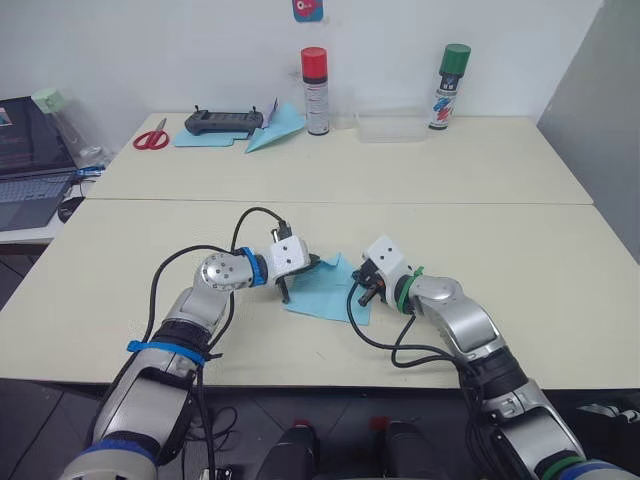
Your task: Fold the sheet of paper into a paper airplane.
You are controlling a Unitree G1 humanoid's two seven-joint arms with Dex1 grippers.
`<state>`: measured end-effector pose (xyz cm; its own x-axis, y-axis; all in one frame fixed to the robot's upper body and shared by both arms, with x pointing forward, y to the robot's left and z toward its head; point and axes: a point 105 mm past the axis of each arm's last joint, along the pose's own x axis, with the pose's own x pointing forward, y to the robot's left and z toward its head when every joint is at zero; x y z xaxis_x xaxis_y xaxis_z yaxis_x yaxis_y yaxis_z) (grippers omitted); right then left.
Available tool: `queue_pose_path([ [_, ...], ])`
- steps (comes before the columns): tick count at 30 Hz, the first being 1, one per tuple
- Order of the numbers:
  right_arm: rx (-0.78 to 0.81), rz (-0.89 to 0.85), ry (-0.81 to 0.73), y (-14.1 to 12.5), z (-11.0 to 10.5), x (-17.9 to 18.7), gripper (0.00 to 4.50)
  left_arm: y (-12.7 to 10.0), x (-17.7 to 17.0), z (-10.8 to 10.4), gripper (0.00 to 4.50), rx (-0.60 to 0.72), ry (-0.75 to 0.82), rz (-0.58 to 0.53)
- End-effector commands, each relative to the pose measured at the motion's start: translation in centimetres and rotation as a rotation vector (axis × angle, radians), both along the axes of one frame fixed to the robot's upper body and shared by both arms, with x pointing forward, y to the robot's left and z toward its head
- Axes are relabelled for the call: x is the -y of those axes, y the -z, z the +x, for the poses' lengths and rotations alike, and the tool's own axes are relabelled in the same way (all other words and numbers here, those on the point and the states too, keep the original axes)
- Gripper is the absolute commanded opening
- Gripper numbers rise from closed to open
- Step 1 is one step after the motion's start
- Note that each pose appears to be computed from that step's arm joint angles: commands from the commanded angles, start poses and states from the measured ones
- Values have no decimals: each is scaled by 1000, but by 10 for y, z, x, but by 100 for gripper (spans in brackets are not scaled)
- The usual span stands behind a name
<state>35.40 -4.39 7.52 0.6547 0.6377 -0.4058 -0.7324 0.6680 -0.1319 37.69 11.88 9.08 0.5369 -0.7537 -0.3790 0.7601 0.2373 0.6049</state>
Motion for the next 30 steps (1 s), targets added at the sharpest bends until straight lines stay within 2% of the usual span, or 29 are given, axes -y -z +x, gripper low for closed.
queue_pose_path([
  [1, 43, 60, 26, -16, 9, -3, 0, 2, -2, 2, 2, 29, 12, 58],
  [6, 104, 137, 64, -36, 28, -9, 0, 4, -2, 5, 2, 43, 14, 85],
  [12, 99, 165, 37, -40, 41, -29, 0, 4, -1, 6, 2, 52, 18, 88],
  [20, 74, 103, -29, -30, 44, -40, 0, 5, -1, 3, 2, 75, 64, 133],
  [30, 21, -31, -40, 2, 46, -41, 0, 0, 3, 3, 2, 120, 113, 166],
])
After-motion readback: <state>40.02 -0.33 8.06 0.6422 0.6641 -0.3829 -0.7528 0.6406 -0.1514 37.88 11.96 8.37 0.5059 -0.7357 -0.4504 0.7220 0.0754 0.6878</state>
